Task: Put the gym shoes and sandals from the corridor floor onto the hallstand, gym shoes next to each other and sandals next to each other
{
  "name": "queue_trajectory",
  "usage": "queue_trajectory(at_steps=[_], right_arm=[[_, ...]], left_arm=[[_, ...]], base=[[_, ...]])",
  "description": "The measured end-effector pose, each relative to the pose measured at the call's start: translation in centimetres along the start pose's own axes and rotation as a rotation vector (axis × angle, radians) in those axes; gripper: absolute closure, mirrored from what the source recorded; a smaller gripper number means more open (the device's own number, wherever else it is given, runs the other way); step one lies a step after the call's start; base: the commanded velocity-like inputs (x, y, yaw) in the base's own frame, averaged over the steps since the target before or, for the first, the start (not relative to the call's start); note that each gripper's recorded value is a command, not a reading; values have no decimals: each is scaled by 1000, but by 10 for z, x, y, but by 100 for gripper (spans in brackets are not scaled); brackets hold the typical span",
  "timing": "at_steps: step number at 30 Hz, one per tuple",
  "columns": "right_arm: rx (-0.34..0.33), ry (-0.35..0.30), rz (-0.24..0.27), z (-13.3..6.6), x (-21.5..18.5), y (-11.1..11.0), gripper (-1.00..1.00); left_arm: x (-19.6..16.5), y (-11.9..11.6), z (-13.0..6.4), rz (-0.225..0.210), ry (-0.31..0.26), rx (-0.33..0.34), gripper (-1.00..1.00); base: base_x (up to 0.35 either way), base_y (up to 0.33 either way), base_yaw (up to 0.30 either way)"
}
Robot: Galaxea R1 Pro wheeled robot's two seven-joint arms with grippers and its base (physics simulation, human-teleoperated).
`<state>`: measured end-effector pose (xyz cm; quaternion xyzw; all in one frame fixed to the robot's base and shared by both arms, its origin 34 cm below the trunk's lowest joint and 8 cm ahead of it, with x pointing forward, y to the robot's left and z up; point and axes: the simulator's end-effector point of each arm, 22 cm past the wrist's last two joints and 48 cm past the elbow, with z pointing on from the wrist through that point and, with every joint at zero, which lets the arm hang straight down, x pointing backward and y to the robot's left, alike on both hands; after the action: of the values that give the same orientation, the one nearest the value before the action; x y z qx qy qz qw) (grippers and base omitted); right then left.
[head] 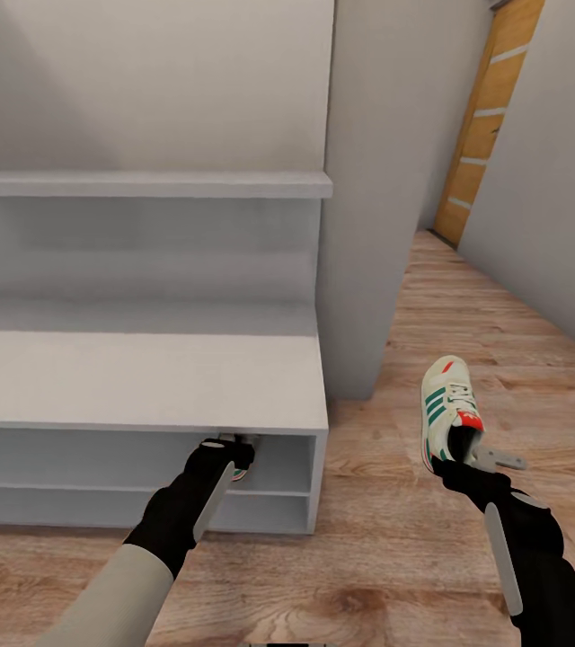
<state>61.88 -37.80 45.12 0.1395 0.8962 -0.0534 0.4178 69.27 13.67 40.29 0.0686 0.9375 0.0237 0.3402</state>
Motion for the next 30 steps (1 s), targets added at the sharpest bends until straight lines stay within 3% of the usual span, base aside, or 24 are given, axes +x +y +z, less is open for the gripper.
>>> queue_trajectory(at_steps=[13, 14, 30], right_arm=[[-1, 0, 0, 0, 0, 0, 100], [0, 0, 0, 0, 0, 0, 100], [0, 0, 0, 0, 0, 0, 100]], left_arm=[[1, 0, 0, 1, 1, 0, 100], [1, 0, 0, 1, 1, 0, -100], [0, 0, 0, 1, 0, 0, -100]], base=[[1, 0, 0], [0, 0, 0], [-1, 0, 0]])
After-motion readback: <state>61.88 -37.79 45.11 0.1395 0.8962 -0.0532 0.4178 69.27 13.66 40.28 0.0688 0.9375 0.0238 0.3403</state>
